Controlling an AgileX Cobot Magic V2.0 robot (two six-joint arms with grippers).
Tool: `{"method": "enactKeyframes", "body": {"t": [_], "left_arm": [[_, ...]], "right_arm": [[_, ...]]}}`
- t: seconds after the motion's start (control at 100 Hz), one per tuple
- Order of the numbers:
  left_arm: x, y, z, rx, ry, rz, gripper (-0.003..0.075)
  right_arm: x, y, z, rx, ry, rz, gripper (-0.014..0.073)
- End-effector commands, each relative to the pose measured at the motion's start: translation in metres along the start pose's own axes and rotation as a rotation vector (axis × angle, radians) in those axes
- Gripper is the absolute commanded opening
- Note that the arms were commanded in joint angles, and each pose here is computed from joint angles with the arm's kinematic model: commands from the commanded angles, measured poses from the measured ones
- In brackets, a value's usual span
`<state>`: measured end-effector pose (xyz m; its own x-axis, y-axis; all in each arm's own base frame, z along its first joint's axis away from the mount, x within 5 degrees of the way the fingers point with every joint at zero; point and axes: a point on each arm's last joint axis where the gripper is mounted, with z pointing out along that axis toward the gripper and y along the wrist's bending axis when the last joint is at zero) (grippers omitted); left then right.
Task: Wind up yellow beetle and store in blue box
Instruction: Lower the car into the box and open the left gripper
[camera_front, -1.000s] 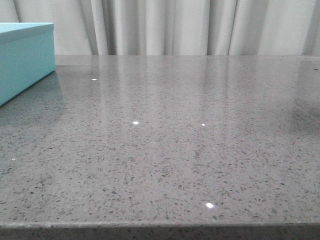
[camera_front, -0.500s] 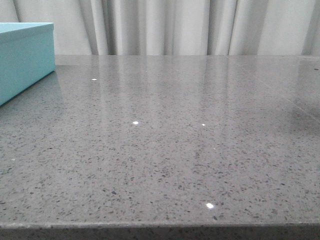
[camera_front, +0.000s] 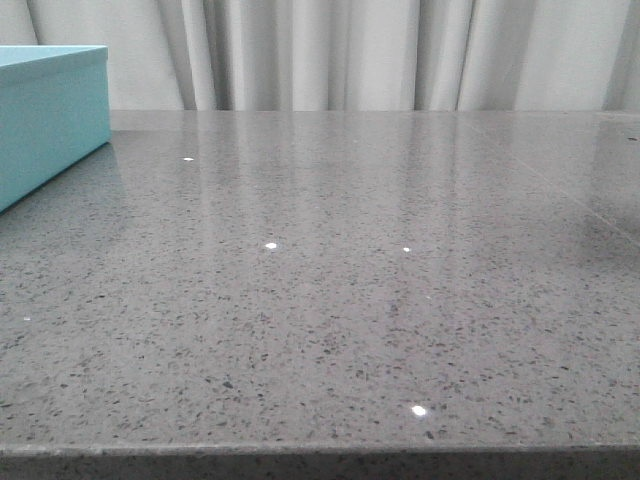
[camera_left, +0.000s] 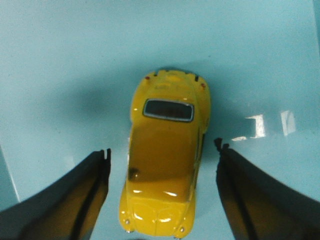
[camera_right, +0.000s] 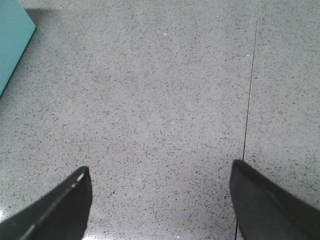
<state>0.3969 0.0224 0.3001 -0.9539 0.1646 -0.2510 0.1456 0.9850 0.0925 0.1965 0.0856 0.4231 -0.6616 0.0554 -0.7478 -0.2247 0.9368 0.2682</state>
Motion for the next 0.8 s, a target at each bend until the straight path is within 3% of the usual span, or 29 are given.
{"method": "enactKeyframes", "body": {"t": [0.0, 0.25, 0.41, 0.49, 0.65, 0.79], "left_arm": [[0.003, 0.001, -0.028, -0.005, -0.054, -0.015, 0.0480], [0.010, 0.000, -0.057, -0.019, -0.119, -0.013, 0.0429], [0.023, -0.005, -0.098, 0.003, -0.226, -0.013, 0.0312], [0.032, -0.010, -0.120, 0.030, -0.286, -0.002, 0.0196], [0.052, -0.016, -0.158, 0.043, -0.390, -0.002, -0.0013], [0.072, -0.019, -0.180, 0.031, -0.443, 0.001, -0.0019]], "right_arm": [[-0.011, 0.004, -0.014, -0.036, -0.116, -0.013, 0.0569], [-0.009, 0.001, -0.026, -0.021, -0.202, -0.073, 0.0569], [0.005, -0.005, -0.038, -0.019, -0.295, -0.098, 0.0550], [0.018, -0.010, -0.040, -0.011, -0.307, -0.109, 0.0474], [0.043, -0.018, -0.050, -0.006, -0.328, -0.121, 0.0230], [0.061, -0.025, -0.060, -0.002, -0.360, -0.133, 0.0046]]}}
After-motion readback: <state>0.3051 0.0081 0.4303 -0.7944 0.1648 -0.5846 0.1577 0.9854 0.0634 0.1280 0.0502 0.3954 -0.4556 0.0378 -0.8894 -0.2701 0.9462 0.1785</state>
